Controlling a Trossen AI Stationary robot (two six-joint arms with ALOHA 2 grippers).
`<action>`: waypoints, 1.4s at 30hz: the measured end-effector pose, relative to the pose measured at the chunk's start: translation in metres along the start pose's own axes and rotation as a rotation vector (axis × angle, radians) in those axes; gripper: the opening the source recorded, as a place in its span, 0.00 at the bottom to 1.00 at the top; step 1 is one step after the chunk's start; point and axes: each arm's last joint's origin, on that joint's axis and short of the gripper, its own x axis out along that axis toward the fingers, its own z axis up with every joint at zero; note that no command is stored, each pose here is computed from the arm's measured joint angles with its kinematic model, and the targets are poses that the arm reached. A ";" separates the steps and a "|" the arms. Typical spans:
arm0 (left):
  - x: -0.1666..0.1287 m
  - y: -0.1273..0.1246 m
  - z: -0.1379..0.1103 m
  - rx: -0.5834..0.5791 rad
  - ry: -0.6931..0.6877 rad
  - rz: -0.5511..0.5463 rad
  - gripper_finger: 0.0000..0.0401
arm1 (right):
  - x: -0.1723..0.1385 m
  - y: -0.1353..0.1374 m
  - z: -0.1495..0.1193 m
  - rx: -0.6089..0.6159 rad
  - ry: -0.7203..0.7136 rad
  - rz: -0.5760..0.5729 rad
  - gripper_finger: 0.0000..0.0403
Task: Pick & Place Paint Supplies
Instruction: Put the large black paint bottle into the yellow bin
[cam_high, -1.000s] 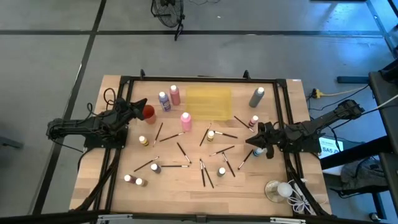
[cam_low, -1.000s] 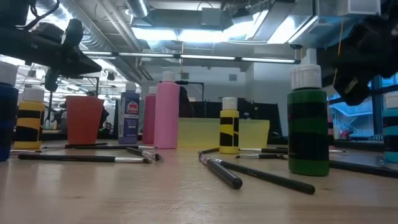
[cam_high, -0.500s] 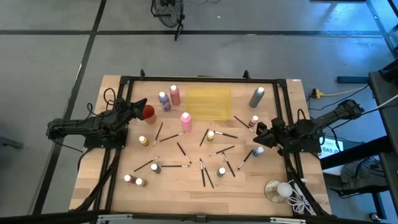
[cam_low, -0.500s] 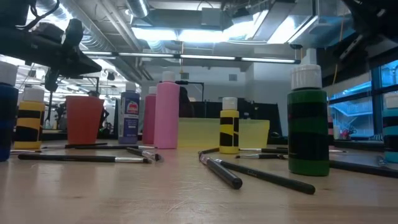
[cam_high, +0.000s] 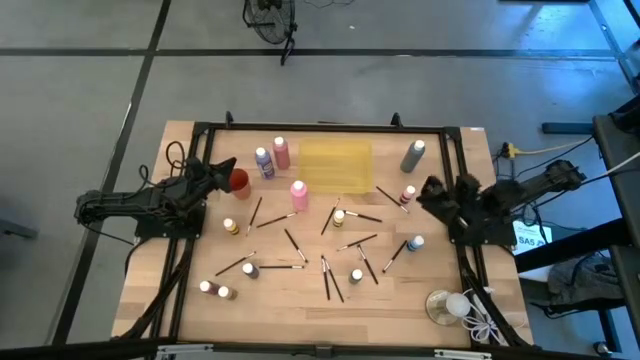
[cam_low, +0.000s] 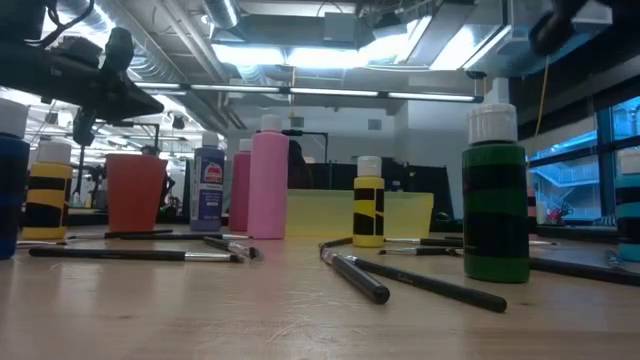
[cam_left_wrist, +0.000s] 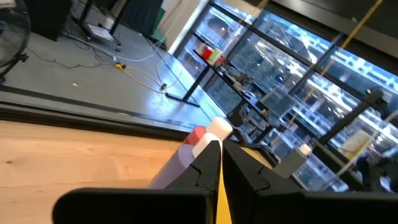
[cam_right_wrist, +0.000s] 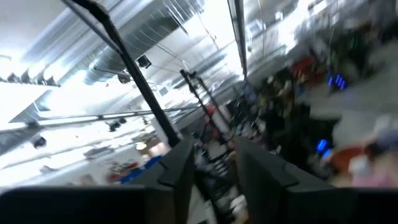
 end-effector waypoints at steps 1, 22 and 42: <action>0.000 0.000 0.000 0.006 -0.002 0.000 0.03 | 0.003 0.005 0.008 -0.039 -0.005 0.002 0.35; -0.010 -0.027 0.048 0.006 -0.189 -0.199 0.16 | 0.009 0.048 0.125 -0.193 0.406 -0.741 0.51; -0.032 -0.128 0.201 0.305 -0.360 -0.364 0.57 | 0.034 0.062 0.162 -0.408 0.207 -0.832 0.59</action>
